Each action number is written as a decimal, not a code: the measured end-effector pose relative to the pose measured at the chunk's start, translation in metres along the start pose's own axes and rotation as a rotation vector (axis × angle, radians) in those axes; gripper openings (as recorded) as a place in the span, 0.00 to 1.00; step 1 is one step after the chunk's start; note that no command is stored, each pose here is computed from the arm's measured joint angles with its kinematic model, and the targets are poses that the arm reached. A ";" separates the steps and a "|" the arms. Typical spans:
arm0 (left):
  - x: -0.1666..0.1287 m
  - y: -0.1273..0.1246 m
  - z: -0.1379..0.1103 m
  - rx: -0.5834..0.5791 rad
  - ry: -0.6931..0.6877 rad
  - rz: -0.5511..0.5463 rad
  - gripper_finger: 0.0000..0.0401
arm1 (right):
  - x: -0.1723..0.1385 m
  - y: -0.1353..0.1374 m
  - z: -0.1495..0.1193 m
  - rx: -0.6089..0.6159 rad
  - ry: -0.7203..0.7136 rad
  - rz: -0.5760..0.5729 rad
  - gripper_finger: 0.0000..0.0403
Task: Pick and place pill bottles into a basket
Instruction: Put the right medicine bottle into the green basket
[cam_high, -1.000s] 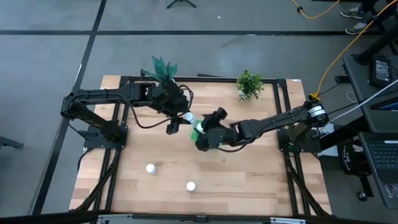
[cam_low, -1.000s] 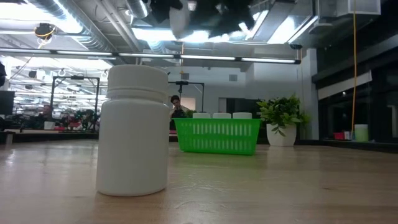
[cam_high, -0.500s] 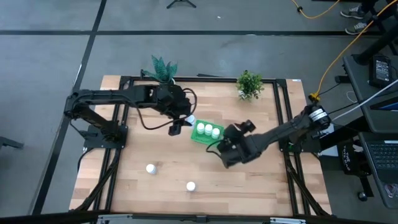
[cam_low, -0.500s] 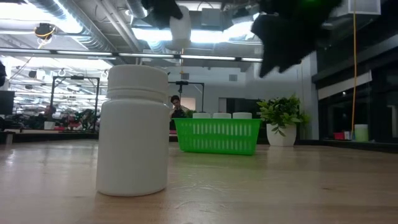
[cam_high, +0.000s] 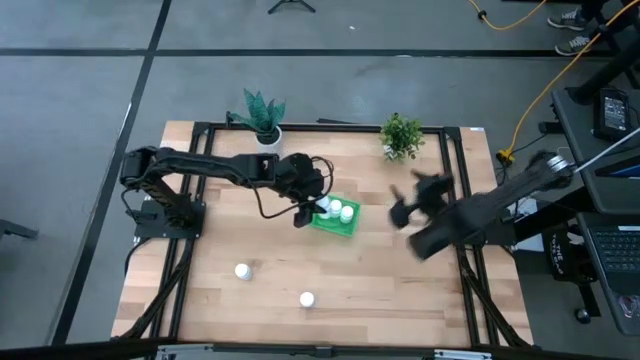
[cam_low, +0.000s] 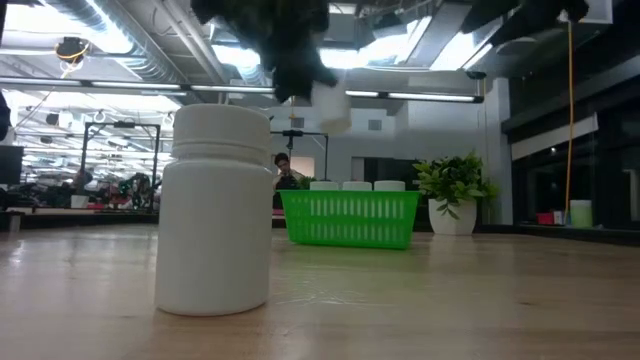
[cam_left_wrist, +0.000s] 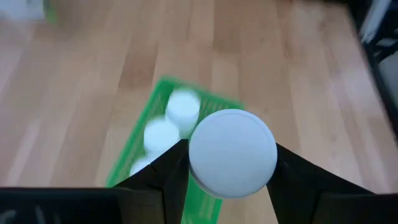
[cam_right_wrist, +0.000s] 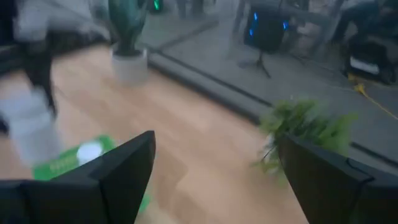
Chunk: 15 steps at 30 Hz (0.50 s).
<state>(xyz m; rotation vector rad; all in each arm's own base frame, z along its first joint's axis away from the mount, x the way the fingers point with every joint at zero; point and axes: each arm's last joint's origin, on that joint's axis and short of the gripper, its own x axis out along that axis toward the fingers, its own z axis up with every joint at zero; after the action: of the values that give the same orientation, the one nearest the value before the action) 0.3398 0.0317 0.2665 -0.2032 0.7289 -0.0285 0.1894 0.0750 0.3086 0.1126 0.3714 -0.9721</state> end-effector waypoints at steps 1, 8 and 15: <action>0.002 0.001 -0.004 -0.015 0.016 0.017 0.43 | -0.002 -0.016 0.006 0.018 -0.015 0.013 0.84; 0.029 -0.005 -0.020 -0.090 0.064 0.045 0.43 | -0.019 -0.094 0.032 0.127 -0.107 0.413 0.84; 0.046 -0.011 -0.025 -0.151 0.058 0.099 0.43 | -0.023 -0.126 0.029 0.141 -0.440 0.678 0.84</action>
<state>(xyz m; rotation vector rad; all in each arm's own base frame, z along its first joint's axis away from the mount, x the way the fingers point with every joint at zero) 0.3580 0.0124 0.2205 -0.3118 0.7987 0.1154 0.0815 0.0147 0.3531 0.1367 -0.1455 -0.3300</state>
